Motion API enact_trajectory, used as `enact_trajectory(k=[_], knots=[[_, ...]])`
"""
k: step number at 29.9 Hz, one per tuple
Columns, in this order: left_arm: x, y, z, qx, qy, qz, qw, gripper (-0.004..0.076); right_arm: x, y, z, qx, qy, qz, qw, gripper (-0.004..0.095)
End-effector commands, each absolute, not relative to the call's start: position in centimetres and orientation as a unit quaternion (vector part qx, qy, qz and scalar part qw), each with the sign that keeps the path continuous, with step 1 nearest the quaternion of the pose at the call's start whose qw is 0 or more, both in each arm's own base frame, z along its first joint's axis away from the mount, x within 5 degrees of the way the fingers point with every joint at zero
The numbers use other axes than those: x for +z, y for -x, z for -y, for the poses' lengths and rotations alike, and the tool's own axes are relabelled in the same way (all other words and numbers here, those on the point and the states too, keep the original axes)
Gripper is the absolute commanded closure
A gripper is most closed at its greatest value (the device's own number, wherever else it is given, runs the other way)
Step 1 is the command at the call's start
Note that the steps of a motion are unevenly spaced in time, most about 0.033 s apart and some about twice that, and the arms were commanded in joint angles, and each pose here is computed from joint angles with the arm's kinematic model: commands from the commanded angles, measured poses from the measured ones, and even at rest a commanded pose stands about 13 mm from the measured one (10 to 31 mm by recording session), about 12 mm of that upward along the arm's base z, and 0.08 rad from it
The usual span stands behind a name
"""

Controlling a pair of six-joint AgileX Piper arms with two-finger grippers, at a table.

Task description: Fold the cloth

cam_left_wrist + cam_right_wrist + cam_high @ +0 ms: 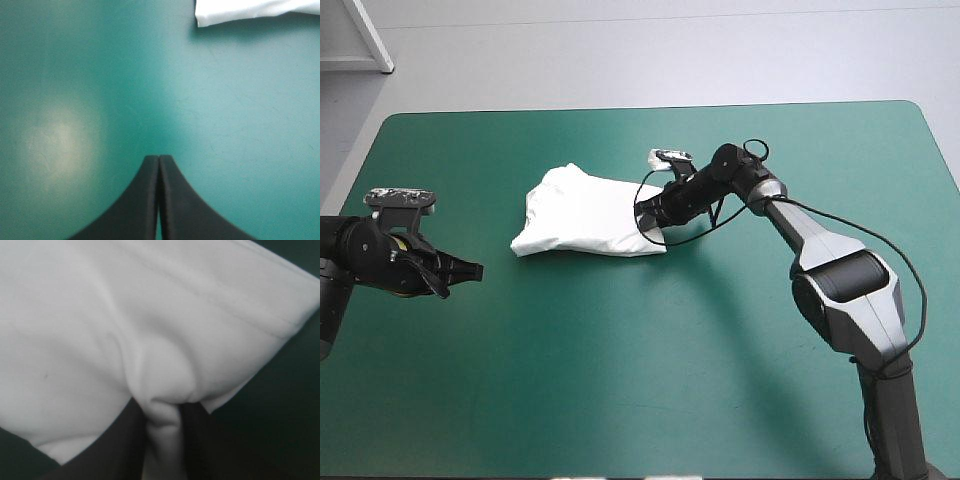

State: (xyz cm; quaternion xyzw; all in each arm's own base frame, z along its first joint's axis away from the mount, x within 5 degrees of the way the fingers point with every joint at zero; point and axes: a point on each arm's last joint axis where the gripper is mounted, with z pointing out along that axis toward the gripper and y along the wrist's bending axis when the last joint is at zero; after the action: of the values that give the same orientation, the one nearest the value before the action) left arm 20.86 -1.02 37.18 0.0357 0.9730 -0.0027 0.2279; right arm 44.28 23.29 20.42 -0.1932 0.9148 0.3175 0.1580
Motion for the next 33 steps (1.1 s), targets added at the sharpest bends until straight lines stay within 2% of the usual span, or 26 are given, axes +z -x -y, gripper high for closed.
enact_trajectory(k=[1, 8, 13, 18, 25, 29, 33], knots=[[38.1, -20.2, 1.1, -0.007, -0.032, -0.971, 0.237, 0.0732, 23.8, -43.8, -23.6, 0.337, 0.219, -0.895, 0.195, 0.0903], [38.2, -20.4, 1.1, -0.007, -0.034, -0.968, 0.249, 0.0732, 27.5, -44.4, -20.4, 0.334, 0.21, -0.89, 0.229, 0.0923], [38.3, -20.5, 1.1, -0.007, -0.034, -0.965, 0.259, 0.0732, 30.4, -45.7, -13.8, 0.317, 0.144, -0.897, 0.273, 0.0923], [38.4, -20.7, 1.1, -0.006, -0.039, -0.962, 0.27, 0.0732, 30.0, -47.0, -5.2, 0.236, 0.056, -0.93, 0.275, 0.0923], [38.5, -20.8, 1.1, -0.005, -0.045, -0.96, 0.277, 0.0732, 28.8, -45.9, 8.3, 0.078, -0.061, -0.965, 0.244, 0.0923], [38.5, -20.8, 1.1, -0.006, -0.045, -0.959, 0.279, 0.0732, 28.7, -44.4, 13.8, 0.067, -0.137, -0.96, 0.232, 0.0923], [38.5, -20.8, 1.1, -0.006, -0.045, -0.959, 0.279, 0.0732, 28.6, -43.0, 16.8, 0.067, -0.172, -0.958, 0.22, 0.0923]])
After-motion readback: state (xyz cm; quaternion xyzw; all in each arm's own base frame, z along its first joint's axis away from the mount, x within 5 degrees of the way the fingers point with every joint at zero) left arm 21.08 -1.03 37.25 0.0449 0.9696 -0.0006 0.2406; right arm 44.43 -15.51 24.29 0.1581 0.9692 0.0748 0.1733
